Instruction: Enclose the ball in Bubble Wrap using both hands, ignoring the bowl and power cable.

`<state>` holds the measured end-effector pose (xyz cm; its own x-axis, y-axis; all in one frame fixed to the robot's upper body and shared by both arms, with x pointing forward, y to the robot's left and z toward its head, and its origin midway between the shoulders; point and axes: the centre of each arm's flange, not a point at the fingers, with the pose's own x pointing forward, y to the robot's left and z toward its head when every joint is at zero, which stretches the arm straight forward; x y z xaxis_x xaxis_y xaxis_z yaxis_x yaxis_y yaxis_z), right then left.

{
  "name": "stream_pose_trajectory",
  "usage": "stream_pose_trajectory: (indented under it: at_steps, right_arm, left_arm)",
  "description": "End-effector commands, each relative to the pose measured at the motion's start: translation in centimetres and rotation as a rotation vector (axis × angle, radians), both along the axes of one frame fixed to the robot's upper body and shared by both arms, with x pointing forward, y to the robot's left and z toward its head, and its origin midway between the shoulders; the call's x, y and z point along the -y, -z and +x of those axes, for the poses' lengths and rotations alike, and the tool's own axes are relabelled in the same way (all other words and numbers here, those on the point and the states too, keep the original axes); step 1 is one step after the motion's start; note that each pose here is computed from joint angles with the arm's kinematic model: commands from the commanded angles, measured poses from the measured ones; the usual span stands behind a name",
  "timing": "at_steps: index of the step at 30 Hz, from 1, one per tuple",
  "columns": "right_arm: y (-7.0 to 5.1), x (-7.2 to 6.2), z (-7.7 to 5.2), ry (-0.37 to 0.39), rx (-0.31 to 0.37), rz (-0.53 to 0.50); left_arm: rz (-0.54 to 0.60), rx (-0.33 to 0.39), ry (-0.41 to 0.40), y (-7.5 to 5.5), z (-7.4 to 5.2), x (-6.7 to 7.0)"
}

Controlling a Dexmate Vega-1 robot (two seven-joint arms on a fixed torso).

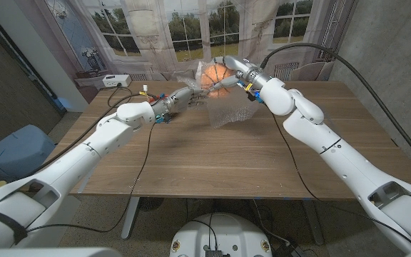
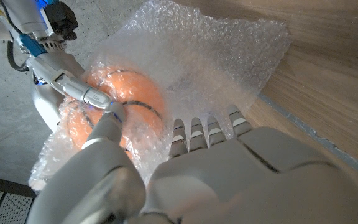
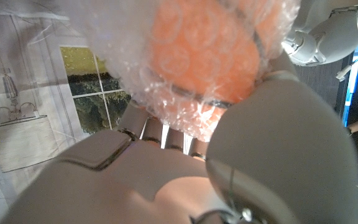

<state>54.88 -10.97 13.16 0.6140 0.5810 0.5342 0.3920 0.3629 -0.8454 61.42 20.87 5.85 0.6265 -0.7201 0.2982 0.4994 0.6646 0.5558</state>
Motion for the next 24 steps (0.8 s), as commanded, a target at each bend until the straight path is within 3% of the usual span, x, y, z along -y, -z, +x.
stream_pose_trajectory:
  at_steps: [1,2,3,6,10,14,19,24]
  right_arm:
    - [-1.9,2.9,-1.5,-0.219,-0.042,0.102]
    - [-1.9,2.9,-1.5,-0.216,-0.042,0.103]
    - [-1.4,2.7,-2.7,-0.124,0.028,0.053]
    - [-0.1,1.6,-4.1,0.034,0.127,-0.042]
    - [2.1,-0.5,-4.6,0.173,0.210,-0.168]
    - [3.4,-1.5,-4.4,0.197,0.201,-0.249]
    - [4.7,-2.4,-4.1,0.188,0.196,-0.310]
    - [5.8,-3.2,-3.1,0.149,0.138,-0.357]
  left_arm:
    - [0.109,0.064,-0.027,-1.5,1.3,0.6]
    - [0.109,0.065,-0.027,-1.5,1.3,0.6]
    - [0.136,0.071,-0.053,-1.8,1.6,0.4]
    - [0.190,0.075,-0.095,-2.3,2.1,0.2]
    - [0.305,0.086,-0.188,-3.3,2.8,0.1]
    - [0.400,0.101,-0.258,-4.4,3.7,0.1]
    - [0.413,0.104,-0.267,-5.2,5.0,0.1]
    - [0.406,0.113,-0.246,-5.4,5.6,0.6]
